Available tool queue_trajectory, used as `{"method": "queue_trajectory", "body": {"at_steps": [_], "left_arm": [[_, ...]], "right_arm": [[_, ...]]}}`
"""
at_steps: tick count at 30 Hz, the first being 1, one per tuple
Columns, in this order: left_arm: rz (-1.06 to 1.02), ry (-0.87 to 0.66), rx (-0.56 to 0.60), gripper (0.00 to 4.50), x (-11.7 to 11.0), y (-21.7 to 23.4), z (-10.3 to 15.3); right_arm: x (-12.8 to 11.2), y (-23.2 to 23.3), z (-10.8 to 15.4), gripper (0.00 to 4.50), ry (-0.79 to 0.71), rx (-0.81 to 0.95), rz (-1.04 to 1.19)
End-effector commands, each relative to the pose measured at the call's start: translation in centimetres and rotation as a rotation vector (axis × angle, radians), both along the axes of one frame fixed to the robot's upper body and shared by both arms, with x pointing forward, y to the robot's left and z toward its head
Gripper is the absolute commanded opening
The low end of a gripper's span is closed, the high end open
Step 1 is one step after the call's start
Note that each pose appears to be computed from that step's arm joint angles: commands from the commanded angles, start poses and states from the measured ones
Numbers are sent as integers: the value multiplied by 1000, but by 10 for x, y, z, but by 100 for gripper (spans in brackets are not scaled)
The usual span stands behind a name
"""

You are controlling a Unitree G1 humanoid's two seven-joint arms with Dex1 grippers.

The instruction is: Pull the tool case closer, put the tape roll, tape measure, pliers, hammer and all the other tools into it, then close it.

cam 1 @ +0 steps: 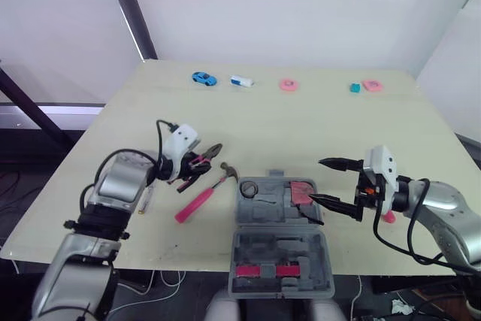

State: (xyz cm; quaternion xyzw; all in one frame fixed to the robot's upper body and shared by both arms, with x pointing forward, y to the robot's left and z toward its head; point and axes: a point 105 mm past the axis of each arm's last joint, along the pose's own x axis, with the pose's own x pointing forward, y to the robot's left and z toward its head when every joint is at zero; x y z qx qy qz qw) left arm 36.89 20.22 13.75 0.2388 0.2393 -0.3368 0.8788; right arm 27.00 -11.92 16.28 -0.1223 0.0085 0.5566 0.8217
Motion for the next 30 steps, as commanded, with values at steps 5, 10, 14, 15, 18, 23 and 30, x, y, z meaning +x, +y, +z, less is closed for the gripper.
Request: {"method": "queue_trajectory", "body": {"at_steps": [5,10,14,15,18,23,30], "left_arm": [[-491,40,76,243,-19,-68,24],[-649,56,74,243,-21,-97,25],[-714,53,83,243,-20,-110,25],[-727,48,78,243,-19,-114,26],[-768,48,71,243,-18,-126,26],[-815,60,83,243,-20,-134,21],[-827,52,84,243,-18,-140,23]], "right_arm": [[27,0,6,450,-57,-263,-10],[36,6,11,450,-46,-366,24],[38,16,10,450,-49,-419,53],[39,20,9,450,-47,-440,50],[42,33,5,450,-37,-480,46],[48,47,3,450,-61,-539,61],[53,57,-6,450,-80,-594,72]]}}
